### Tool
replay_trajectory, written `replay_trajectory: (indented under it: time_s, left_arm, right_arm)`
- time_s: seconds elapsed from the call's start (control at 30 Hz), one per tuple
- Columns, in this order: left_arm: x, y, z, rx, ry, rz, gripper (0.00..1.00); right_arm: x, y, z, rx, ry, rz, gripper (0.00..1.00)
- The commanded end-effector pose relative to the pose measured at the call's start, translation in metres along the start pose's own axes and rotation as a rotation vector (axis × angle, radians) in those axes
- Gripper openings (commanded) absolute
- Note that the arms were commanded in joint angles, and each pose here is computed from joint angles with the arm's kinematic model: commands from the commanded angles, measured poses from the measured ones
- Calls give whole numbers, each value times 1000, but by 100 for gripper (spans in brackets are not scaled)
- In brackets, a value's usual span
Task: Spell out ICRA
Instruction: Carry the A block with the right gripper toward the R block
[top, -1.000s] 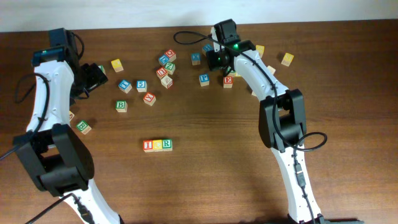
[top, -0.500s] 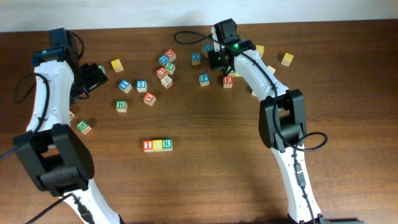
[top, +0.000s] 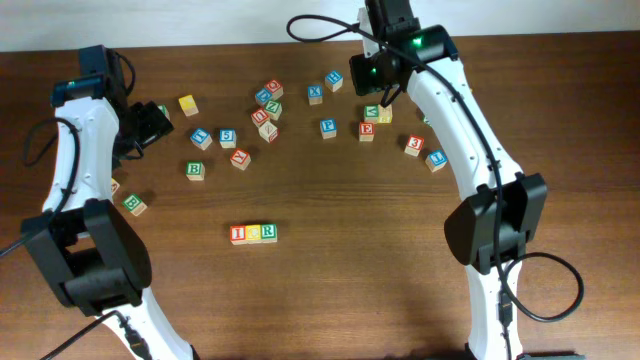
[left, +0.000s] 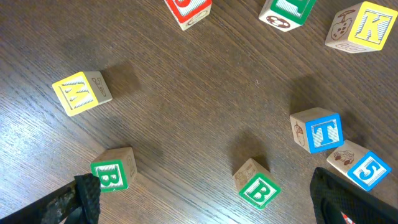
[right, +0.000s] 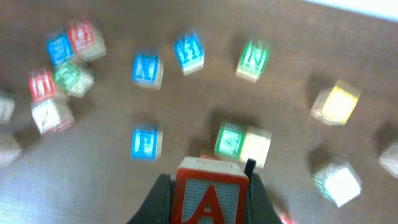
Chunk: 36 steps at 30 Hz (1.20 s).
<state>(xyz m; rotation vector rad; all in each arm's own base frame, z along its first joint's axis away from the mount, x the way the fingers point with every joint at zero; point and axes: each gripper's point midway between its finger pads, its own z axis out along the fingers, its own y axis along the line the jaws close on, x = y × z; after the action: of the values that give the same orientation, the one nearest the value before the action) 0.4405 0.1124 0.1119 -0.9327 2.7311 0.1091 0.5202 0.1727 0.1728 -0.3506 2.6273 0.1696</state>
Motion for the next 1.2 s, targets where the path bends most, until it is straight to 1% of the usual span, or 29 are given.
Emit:
replay_trajectory:
  time_s: [0.0, 0.1, 0.27, 0.4, 0.57, 0.73, 0.9, 1.17]
  left_arm:
    - [-3, 2, 1, 1, 0, -6, 99]
    - [-3, 2, 1, 1, 0, -6, 99]
    - [-3, 2, 1, 1, 0, -6, 99]
    - [-3, 2, 1, 1, 0, -6, 99]
    - [-3, 2, 1, 1, 0, -6, 99]
    - [-3, 2, 1, 1, 0, -6, 99]
    - [-3, 2, 1, 1, 0, -6, 99]
    - [-3, 2, 1, 1, 0, -6, 99]
  right_arm:
    - [46, 19, 8, -93, 190, 15, 6]
    - [84, 33, 16, -134, 332, 16, 6]
    - [128, 57, 32, -133, 469, -2, 6]
    - [166, 83, 45, -132, 561, -41, 6]
    - [198, 112, 50, -116, 632, -53, 6]
    - [212, 141, 48, -113, 645, -79, 7]
    - [218, 171, 48, -122, 620, -105, 7]
    - [223, 185, 46, -119, 616, -124, 10]
